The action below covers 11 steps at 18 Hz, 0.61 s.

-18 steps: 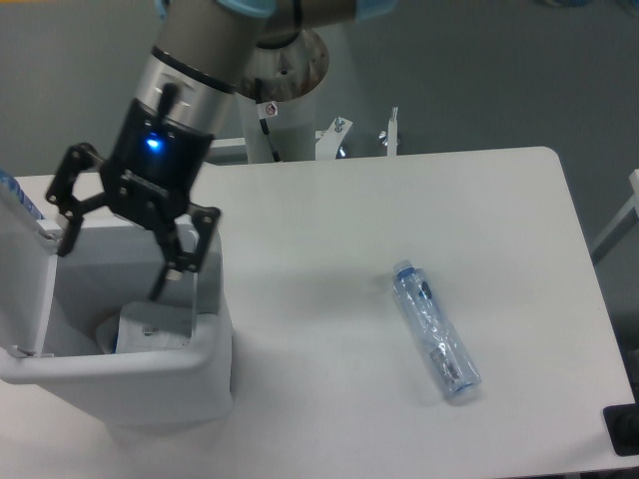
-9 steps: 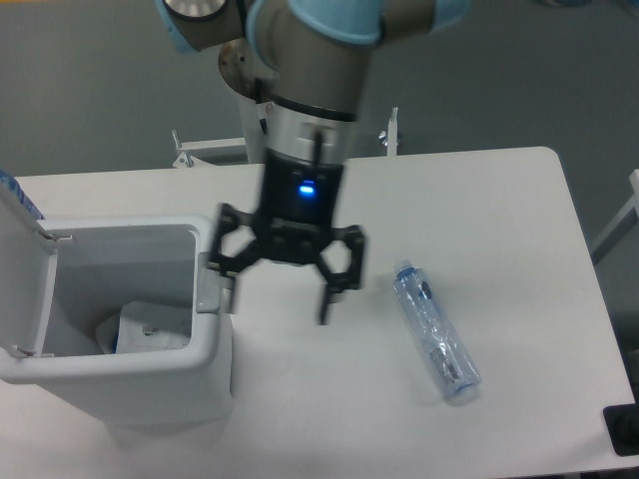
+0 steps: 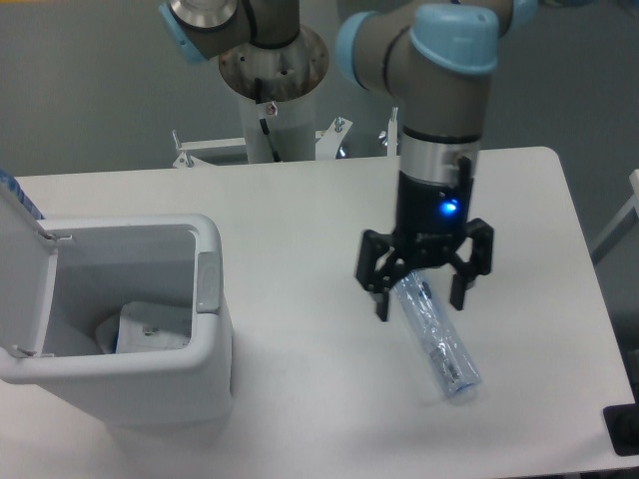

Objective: Place the trash in the trash can
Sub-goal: 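Move the gripper back over the clear water bottle, then lower the gripper around the bottle's middle and close it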

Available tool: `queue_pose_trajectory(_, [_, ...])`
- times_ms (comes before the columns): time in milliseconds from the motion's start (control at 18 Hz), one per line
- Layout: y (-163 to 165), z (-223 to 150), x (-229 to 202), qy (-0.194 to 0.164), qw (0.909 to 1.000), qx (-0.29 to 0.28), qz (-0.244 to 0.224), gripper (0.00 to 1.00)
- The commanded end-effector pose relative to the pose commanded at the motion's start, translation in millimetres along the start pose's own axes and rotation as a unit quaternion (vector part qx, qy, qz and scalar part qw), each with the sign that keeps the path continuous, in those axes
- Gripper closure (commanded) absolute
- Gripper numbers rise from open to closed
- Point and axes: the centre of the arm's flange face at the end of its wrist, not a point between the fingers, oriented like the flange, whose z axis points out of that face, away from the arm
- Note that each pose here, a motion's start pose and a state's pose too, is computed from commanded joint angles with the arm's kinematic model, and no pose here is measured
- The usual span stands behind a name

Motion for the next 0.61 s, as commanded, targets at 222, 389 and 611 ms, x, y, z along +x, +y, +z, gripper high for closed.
queue_pose_trajectory(222, [10,59,-12,0.000,0.9991,-0.043,-0.005,0.00])
queue_pose_trajectory(389, [15,100,-27,0.004,0.9977,-0.068,0.003,0.00])
queue_pose_trajectory(611, [24,143,-36,0.001,0.9948,-0.098,0.028,0.00])
